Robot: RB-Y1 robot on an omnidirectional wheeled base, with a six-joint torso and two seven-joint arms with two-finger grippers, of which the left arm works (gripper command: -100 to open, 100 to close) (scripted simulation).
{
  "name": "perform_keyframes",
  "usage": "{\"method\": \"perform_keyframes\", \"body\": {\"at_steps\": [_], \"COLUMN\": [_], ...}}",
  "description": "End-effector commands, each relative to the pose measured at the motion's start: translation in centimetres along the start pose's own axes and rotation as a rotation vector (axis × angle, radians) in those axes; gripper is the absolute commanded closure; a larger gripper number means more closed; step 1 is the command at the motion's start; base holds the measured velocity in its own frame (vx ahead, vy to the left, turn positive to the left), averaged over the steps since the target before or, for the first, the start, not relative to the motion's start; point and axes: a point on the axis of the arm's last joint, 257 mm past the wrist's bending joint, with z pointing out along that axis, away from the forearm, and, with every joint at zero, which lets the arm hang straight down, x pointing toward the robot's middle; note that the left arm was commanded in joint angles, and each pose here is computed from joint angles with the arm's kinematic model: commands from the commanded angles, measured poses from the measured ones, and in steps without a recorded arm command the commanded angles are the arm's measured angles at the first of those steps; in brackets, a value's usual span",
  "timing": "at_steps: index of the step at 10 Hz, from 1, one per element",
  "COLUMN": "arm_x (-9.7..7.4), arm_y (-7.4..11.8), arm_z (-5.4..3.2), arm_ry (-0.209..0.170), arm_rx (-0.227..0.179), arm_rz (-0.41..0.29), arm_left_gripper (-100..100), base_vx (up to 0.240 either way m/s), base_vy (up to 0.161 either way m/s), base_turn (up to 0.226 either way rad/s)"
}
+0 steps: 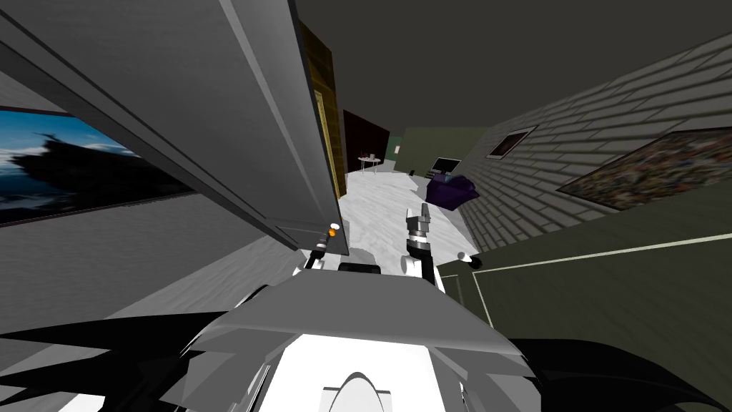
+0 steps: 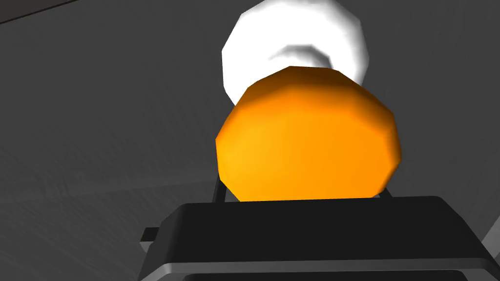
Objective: Push the door open
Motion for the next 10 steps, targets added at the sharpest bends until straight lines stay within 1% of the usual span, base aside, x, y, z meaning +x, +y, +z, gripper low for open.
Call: {"method": "perform_keyframes", "body": {"at_steps": [1,2,3,4,5,6,7,8,9,10], "arm_x": [-0.03,0.12,0.12,0.28,0.28,0.44,0.61,0.61,0.79,0.79], "arm_y": [-0.32,-0.34,-0.34,-0.35,-0.35,-0.36,-0.37,-0.37,-0.37,-0.37], "arm_z": [0.53,0.73,0.73,0.93,0.93,1.13,1.32,1.32,1.51,1.51], "arm_ry": [-0.015,-0.025,-0.025,-0.035,-0.035,-0.045,-0.055,-0.055,-0.065,-0.065], "arm_rx": [0.007,0.006,0.007,0.006,0.006,0.006,0.006,0.007,0.007,0.008], "arm_rz": [-0.068,-0.110,-0.127,-0.178,-0.186,-0.243,-0.285,-0.302,-0.356,-0.361], "arm_left_gripper": [100,100,100,100,100,100,100,100,100,100], "base_vx": [0.037,0.050,0.046,0.045,0.036,0.044,0.061,0.047,0.047,0.035], "base_vy": [0.007,0.000,0.007,0.010,0.005,0.004,0.003,0.008,-0.004,-0.001], "base_turn": [0.008,0.018,0.007,0.005,-0.002,0.014,0.010,-0.002,0.004,0.009]}}
